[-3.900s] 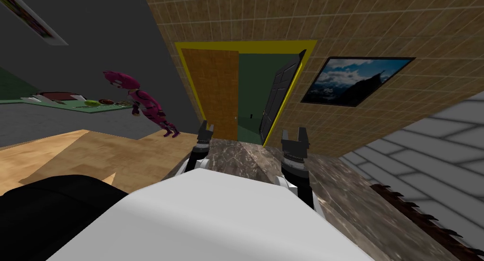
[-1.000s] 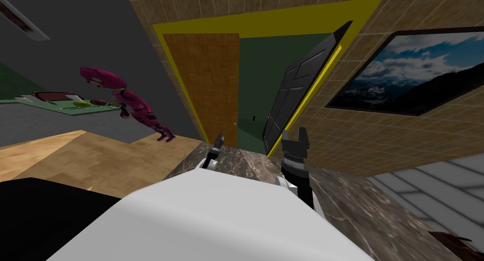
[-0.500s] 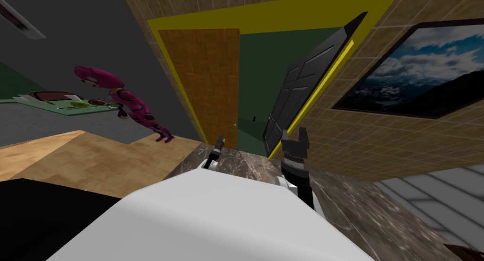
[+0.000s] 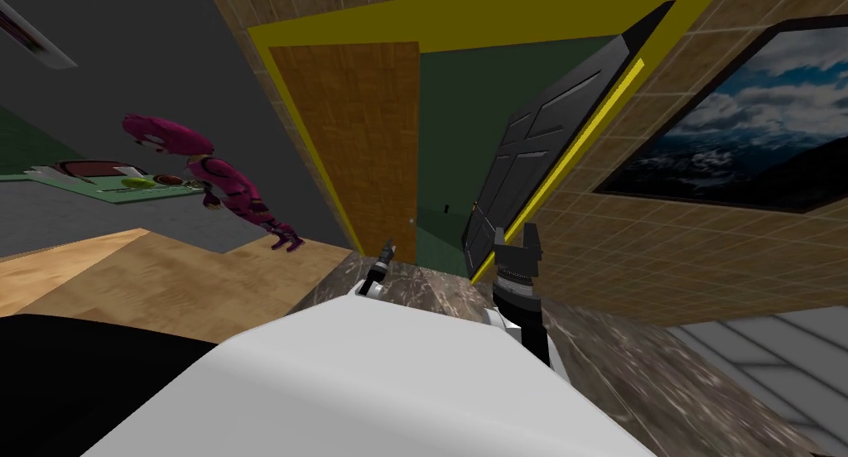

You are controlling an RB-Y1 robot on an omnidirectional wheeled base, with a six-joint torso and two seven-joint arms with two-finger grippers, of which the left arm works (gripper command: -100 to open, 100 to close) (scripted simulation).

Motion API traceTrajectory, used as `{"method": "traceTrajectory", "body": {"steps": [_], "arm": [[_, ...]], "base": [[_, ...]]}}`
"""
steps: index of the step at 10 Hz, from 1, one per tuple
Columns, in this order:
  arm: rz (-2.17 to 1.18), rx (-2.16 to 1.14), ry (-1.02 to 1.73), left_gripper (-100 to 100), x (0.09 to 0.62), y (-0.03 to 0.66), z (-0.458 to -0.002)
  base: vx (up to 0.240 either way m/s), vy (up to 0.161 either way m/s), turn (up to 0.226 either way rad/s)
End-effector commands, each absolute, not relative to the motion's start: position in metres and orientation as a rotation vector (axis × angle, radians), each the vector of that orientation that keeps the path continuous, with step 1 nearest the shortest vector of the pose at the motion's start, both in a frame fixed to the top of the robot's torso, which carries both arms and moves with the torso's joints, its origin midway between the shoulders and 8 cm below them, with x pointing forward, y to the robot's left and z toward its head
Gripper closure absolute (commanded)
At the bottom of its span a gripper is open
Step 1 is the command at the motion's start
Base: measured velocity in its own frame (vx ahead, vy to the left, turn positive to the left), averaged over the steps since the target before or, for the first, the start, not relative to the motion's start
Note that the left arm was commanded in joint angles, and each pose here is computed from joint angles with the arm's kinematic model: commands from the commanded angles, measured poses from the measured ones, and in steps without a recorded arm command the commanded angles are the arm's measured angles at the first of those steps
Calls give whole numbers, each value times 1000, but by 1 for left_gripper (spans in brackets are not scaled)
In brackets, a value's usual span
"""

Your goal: Push the door open

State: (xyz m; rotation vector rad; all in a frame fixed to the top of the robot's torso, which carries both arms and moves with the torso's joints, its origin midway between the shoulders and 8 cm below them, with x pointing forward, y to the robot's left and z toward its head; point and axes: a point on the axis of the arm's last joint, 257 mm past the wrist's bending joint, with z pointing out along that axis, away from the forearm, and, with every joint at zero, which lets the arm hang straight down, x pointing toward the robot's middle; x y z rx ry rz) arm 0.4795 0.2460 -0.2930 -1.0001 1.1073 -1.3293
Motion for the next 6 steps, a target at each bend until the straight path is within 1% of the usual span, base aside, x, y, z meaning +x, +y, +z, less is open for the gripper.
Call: {"method": "traceTrajectory", "body": {"steps": [1, 6], "arm": [[-1327, -1016, 1123, -100, 480, 245, -303], [-1315, -1061, 1168, -100, 482, 243, -331]], "base": [[98, 10, 15], [101, -6, 14]]}}
